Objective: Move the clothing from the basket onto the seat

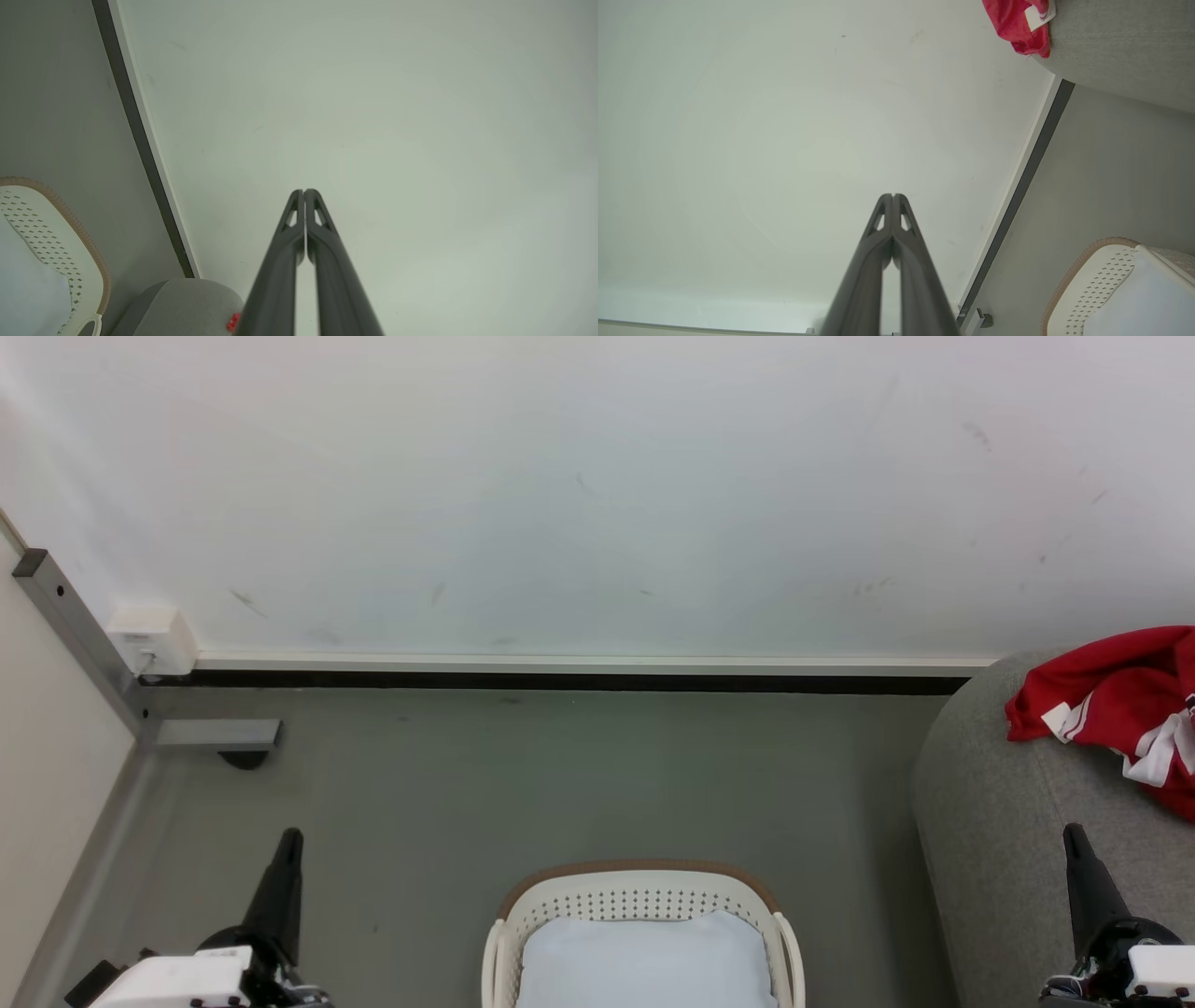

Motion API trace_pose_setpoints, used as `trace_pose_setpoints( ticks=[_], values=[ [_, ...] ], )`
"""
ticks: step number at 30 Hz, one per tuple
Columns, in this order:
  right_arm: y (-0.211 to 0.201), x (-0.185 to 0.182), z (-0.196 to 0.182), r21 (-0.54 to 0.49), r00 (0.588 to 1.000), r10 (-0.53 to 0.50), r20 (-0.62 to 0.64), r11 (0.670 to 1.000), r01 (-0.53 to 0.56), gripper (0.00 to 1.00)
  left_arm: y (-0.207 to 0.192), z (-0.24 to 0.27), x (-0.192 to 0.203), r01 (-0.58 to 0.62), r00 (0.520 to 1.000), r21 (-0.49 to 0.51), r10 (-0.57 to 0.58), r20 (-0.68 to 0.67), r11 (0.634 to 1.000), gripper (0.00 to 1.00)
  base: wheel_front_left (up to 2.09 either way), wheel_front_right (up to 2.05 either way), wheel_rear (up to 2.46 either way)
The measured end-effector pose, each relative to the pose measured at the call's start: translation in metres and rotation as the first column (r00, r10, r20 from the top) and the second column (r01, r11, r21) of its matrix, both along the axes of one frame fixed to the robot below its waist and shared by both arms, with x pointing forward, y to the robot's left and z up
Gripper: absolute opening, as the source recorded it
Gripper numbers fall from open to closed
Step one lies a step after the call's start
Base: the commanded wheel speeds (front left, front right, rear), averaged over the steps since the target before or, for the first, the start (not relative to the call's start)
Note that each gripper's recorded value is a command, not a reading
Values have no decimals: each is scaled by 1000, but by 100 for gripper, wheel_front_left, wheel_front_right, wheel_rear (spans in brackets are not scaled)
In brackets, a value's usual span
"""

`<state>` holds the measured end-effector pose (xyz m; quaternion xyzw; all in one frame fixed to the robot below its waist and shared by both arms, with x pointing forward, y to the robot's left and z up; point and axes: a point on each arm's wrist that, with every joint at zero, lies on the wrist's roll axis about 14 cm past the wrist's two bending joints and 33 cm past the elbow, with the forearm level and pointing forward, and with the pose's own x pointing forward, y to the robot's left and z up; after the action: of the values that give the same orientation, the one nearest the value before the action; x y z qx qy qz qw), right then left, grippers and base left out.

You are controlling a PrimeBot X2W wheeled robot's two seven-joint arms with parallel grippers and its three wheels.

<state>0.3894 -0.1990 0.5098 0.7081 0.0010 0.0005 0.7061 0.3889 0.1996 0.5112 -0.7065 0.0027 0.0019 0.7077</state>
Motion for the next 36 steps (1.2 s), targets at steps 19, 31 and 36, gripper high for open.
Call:
trace_pose_setpoints(
  ticks=[19,31,36],
  values=[
    [0,0,0,-1,1000,1,0,1000,-1,0,0,0,0,0,1000,0,0,0,1000,0,0,0,0],
    [0,0,0,-2,1000,1,-1,1000,-1,0,0,0,0,0,1000,0,0,0,1000,0,0,0,0],
    [-1,0,0,-2,1000,0,-1,1000,0,0,0,0,0,0,1000,0,0,0,1000,0,0,0,0]
  ],
)
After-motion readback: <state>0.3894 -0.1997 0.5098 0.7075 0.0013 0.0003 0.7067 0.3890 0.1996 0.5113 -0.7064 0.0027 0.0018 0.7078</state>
